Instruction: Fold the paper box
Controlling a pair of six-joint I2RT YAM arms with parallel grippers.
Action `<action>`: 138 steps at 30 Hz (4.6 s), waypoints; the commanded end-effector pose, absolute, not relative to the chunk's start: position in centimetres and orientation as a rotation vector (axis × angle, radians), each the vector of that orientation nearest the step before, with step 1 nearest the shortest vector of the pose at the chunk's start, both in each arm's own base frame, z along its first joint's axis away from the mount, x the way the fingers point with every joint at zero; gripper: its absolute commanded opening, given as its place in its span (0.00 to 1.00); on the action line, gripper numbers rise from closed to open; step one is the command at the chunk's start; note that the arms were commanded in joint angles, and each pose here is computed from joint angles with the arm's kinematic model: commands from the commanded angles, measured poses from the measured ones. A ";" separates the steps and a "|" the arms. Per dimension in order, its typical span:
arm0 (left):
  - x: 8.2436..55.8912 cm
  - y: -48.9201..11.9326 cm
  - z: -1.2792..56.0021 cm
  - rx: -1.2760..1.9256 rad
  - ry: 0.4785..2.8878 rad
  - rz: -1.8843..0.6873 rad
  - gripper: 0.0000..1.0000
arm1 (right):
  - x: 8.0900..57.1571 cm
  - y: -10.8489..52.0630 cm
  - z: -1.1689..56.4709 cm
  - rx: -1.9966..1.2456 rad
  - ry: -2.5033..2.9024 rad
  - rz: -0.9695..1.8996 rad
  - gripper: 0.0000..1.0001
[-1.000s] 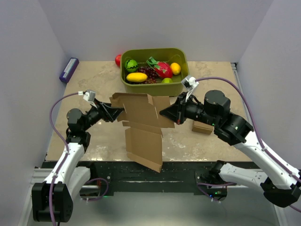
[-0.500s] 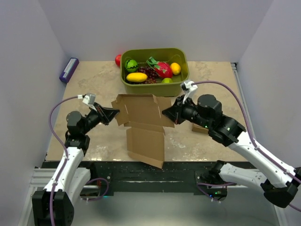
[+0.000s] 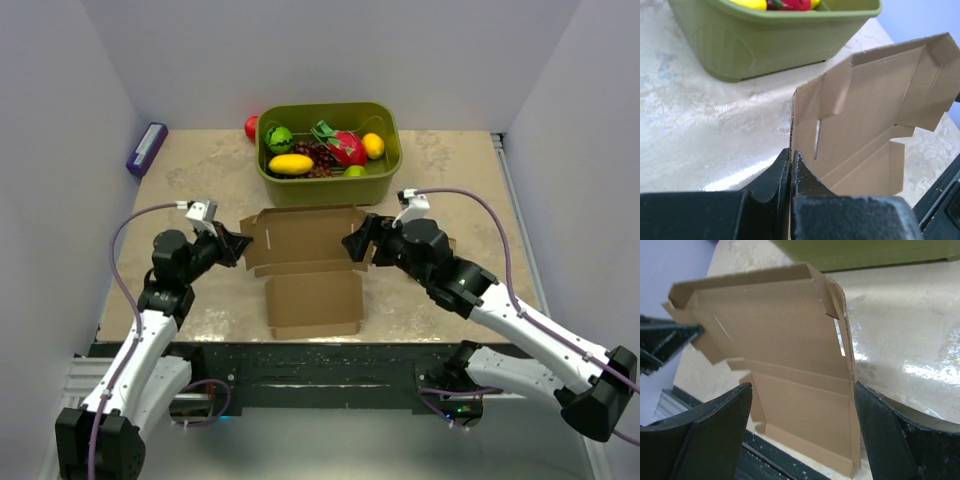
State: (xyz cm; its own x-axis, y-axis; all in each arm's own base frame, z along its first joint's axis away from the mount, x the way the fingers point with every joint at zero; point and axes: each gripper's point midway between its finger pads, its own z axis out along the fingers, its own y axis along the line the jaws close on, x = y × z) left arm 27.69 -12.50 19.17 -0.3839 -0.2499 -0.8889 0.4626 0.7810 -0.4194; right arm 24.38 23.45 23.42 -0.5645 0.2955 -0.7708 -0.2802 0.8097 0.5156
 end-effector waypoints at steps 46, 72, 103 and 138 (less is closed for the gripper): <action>25.6 -16.8 18.0 0.219 1.710 -0.771 0.00 | 27.7 41.7 22.4 -0.088 2.017 0.847 0.55; 25.3 -17.1 17.9 0.234 1.728 -0.752 0.00 | 28.1 38.0 21.8 -0.181 1.997 0.640 0.16; 24.0 -19.5 18.1 0.333 1.731 -0.810 0.00 | 32.0 32.2 21.7 -0.353 1.877 0.252 0.50; 26.3 -19.1 18.2 0.057 1.902 -0.810 0.00 | 21.0 40.2 11.2 -0.389 2.155 0.422 0.71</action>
State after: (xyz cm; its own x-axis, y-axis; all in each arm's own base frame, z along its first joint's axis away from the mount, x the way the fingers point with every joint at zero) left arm 25.79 -18.48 15.17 -0.5231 -0.2707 -0.8082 0.3417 0.8021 -0.4898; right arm 19.89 39.07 10.04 -0.5861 -0.1639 -0.7935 -0.4556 0.8765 0.1555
